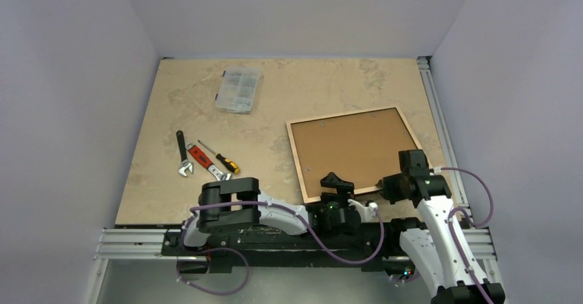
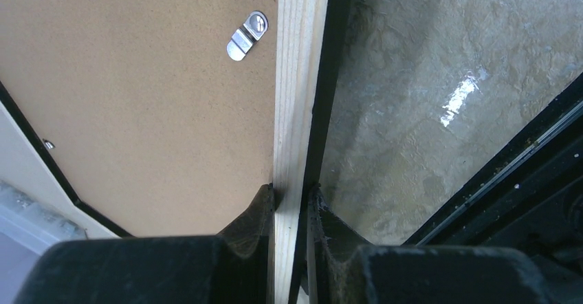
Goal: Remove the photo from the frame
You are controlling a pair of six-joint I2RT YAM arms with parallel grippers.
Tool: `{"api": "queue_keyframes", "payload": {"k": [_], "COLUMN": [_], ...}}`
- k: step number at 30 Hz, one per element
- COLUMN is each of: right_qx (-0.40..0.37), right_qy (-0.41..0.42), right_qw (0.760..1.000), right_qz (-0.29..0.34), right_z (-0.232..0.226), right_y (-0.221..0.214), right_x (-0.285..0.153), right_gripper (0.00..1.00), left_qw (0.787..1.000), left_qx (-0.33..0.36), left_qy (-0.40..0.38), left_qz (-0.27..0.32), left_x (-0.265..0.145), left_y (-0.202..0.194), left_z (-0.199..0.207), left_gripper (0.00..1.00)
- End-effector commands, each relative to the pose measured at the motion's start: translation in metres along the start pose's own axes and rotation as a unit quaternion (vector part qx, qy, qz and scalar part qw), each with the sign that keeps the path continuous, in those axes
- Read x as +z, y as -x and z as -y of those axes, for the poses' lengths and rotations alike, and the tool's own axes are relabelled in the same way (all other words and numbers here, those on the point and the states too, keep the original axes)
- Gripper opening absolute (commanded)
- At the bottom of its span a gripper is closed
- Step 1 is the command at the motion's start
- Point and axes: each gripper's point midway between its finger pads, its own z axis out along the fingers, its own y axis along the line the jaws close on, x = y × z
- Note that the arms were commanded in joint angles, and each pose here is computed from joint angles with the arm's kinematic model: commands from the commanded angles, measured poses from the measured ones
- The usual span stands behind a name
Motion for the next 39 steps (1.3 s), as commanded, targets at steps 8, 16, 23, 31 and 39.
{"api": "queue_keyframes", "payload": {"k": [8,16,23,31,39], "right_qx": [0.017,-0.077,-0.259,-0.356,-0.358], "right_qy": [0.083,0.133,0.215,0.226,0.23], "right_qw": [0.996,0.986,0.93,0.874,0.858], "right_qz": [-0.002,0.064,0.148,0.243,0.288], "right_z": [-0.042,-0.058,-0.087,-0.099,-0.094], "right_y": [0.003,0.025,0.045,0.075,0.088], "right_x": [-0.031,-0.05,-0.108,-0.183,-0.209], "right_gripper": [0.0,0.04,0.63,0.77,0.74], "left_qw": [0.998,0.997,0.998,0.995,0.991], "left_qx": [-0.024,-0.038,-0.057,-0.091,-0.099], "left_qy": [0.052,0.06,0.034,-0.046,-0.086], "left_qz": [-0.003,0.008,0.014,-0.011,0.003], "left_x": [0.008,-0.002,-0.015,-0.038,-0.074], "left_y": [0.004,0.013,0.021,0.025,0.039], "left_z": [-0.023,-0.042,-0.058,-0.091,-0.147], "left_gripper": [0.5,0.04,0.0,0.0,0.0]}}
